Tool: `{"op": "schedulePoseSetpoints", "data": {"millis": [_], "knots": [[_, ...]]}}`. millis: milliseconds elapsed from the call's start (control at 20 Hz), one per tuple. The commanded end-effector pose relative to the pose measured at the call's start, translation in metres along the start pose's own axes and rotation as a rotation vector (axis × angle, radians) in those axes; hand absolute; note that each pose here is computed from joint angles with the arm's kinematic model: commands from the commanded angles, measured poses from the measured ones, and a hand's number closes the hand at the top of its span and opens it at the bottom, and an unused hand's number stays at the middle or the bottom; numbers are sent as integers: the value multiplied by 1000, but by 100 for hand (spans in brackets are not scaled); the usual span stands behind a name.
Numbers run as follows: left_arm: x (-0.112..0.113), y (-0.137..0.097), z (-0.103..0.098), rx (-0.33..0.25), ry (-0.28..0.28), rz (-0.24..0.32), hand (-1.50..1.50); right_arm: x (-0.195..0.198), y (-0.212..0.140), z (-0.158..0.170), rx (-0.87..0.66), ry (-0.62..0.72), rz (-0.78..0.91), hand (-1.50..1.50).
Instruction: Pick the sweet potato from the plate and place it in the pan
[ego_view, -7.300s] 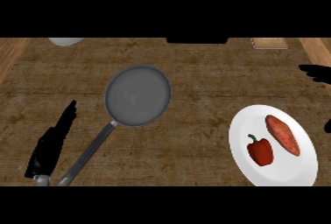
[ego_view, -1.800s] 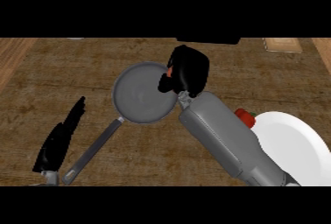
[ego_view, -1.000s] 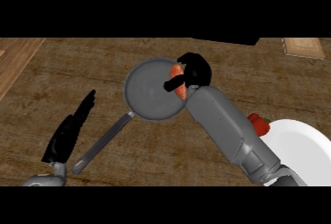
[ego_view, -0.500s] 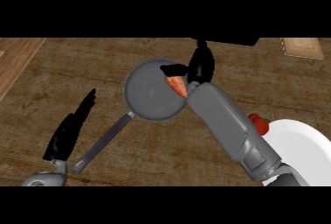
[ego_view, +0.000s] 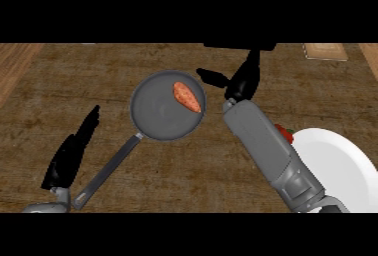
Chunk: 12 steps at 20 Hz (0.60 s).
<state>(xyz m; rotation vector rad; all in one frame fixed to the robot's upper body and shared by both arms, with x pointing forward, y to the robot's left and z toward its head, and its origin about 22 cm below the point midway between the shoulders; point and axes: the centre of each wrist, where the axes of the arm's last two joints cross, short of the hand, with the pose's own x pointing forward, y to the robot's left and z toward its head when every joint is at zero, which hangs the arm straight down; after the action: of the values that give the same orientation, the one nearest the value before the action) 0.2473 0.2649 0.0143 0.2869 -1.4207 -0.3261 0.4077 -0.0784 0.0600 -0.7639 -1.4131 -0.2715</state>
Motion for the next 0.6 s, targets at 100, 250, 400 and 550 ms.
{"op": "schedulePoseSetpoints", "data": {"millis": [100, 250, 400, 550], "knots": [[-11, 12, 18, 76, 45, 18, 0, -40, -19, 12, -79, -36, -63, -150], [-9, 19, 14, 75, 58, 8, 0, -63, -34, 17, -62, -79, -38, -150], [-34, 16, 25, 82, 83, 15, 0, -85, -76, 9, -67, -102, -10, -150], [-14, 23, 44, 76, 62, 18, 0, -105, -108, 25, -45, -81, 1, -150]]}}
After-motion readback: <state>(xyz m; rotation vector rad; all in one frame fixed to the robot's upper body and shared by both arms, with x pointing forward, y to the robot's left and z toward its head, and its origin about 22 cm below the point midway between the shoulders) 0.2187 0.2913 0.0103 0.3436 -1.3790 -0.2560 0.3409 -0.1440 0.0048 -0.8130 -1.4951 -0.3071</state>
